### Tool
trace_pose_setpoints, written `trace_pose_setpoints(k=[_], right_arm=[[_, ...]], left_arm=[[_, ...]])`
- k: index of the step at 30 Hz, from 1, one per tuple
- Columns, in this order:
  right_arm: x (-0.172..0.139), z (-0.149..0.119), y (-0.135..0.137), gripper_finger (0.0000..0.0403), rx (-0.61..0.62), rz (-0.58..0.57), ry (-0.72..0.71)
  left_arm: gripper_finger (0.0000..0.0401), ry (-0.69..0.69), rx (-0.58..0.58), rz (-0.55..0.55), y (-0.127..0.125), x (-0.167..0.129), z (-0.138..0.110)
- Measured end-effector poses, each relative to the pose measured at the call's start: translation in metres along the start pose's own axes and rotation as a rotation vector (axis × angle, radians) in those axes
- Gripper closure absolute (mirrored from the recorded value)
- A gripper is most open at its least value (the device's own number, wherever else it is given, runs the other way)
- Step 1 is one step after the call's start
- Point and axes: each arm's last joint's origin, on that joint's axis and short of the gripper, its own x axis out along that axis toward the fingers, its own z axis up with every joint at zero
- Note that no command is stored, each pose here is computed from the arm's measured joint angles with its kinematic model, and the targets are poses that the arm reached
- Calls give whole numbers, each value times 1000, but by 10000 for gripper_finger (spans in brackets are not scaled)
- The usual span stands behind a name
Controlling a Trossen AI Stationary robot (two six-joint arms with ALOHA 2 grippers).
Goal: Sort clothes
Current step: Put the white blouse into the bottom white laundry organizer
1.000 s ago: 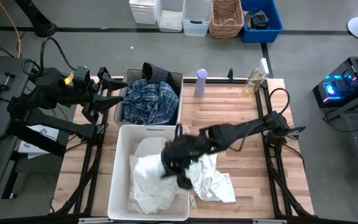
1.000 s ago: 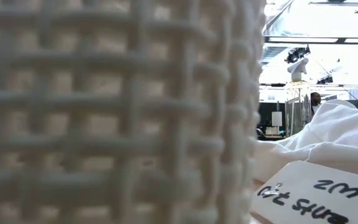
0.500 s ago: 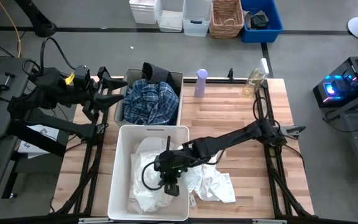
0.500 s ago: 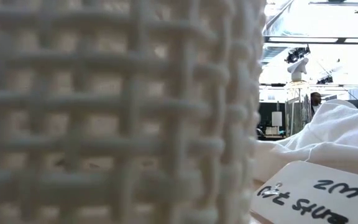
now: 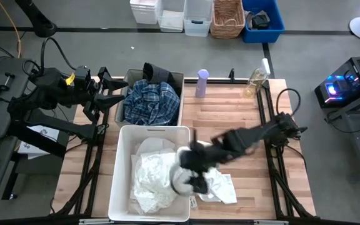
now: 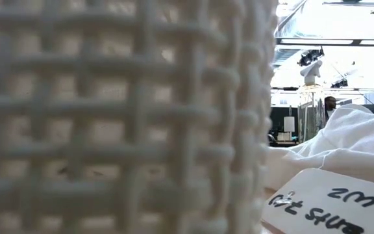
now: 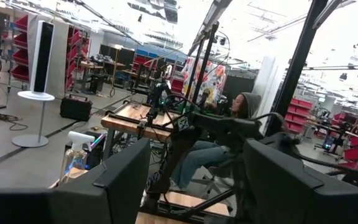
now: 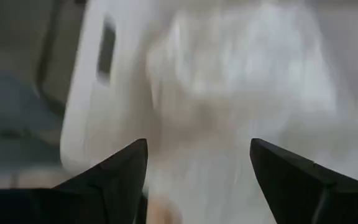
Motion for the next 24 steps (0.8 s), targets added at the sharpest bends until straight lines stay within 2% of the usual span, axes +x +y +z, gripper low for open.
trace_pose_setpoints(k=[4,8,10,13,18,21,24], right_arm=[[-13,-35,27,135,13,-125,124],[-25,-61,51,142,31,-261,123],[-17,-72,53,144,52,-320,124],[10,-80,40,144,87,-411,118],[57,-95,1,144,117,-517,129],[66,-95,-14,144,125,-529,146],[61,-81,-12,144,76,-487,102]], left_arm=[[153,0,0,-1,0,0,0],[153,0,1,-1,0,0,0],[153,0,4,-1,0,0,0],[153,0,10,-1,0,0,0],[153,-1,1,-1,0,0,0],[153,-1,-10,-1,0,0,0],[153,0,-18,-1,0,0,0]])
